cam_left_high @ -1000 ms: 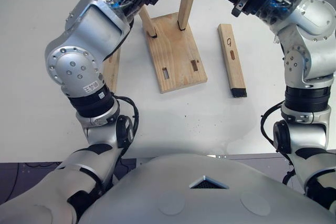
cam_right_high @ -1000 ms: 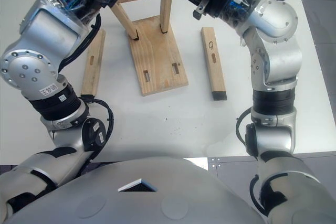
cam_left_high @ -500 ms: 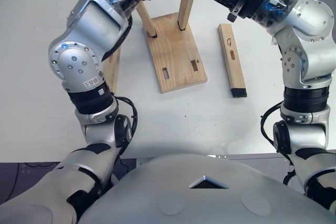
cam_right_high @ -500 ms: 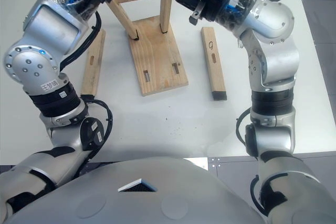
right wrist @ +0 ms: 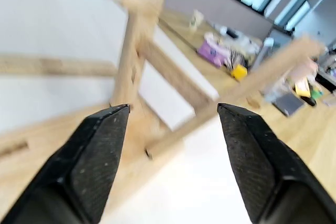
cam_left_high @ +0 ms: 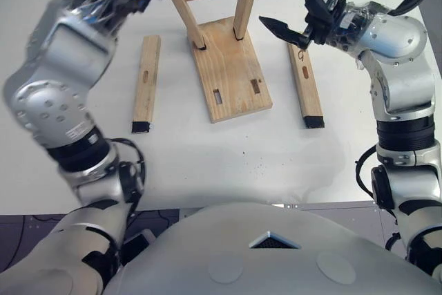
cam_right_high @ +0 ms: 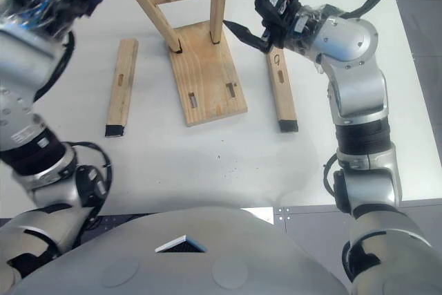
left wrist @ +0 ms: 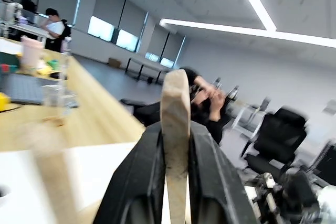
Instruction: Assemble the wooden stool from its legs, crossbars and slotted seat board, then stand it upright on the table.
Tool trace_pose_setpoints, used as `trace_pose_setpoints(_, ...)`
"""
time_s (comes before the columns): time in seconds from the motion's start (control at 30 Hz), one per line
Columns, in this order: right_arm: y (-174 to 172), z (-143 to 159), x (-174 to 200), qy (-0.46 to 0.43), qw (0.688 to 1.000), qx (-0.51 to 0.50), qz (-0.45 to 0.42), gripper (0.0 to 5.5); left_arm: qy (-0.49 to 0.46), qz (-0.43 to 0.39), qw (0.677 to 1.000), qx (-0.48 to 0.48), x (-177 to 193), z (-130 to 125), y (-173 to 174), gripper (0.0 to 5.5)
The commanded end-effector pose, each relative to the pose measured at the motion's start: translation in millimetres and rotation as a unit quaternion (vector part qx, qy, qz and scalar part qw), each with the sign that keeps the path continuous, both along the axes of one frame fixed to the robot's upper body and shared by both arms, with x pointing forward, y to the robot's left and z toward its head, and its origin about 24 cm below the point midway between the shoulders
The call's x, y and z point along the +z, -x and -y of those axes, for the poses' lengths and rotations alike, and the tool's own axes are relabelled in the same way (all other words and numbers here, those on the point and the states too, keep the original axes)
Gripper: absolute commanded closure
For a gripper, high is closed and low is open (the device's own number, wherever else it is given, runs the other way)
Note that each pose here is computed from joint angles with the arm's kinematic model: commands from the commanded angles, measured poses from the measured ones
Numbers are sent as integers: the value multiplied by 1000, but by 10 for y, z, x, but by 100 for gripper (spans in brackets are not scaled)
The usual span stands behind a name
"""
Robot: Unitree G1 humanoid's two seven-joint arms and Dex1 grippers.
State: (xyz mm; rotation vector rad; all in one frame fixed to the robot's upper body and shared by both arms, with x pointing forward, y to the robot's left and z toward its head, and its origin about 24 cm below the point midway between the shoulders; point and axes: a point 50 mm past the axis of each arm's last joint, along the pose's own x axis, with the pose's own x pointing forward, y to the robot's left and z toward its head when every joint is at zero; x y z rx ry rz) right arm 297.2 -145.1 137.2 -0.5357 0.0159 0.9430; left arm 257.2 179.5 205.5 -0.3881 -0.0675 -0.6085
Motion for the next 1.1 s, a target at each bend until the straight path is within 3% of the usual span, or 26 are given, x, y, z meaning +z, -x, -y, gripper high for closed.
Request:
trace_pose_setpoints(0.03,-2,127,-219,34,998,-44,-15,299,-52,-41,996,53,-177,-446,130,513)
trace_pose_setpoints(0.1,-79,188,-299,38,995,-90,-19,330,-53,-84,992,71,-435,-602,178,513)
trace_pose_setpoints(0.23,-183,270,-368,35,988,-150,-18,409,-100,-152,979,89,-1032,-616,238,513)
trace_pose_setpoints(0.5,-186,307,-429,17,983,-179,-23,547,-53,-109,984,128,-1096,-909,261,513)
trace_pose_setpoints(0.87,-190,304,-472,14,983,-177,-33,550,-25,-119,981,149,-1328,-1025,273,513)
trace_pose_setpoints(1.1,-193,349,-453,18,982,-184,-27,550,-111,-149,972,145,-1614,-907,366,513)
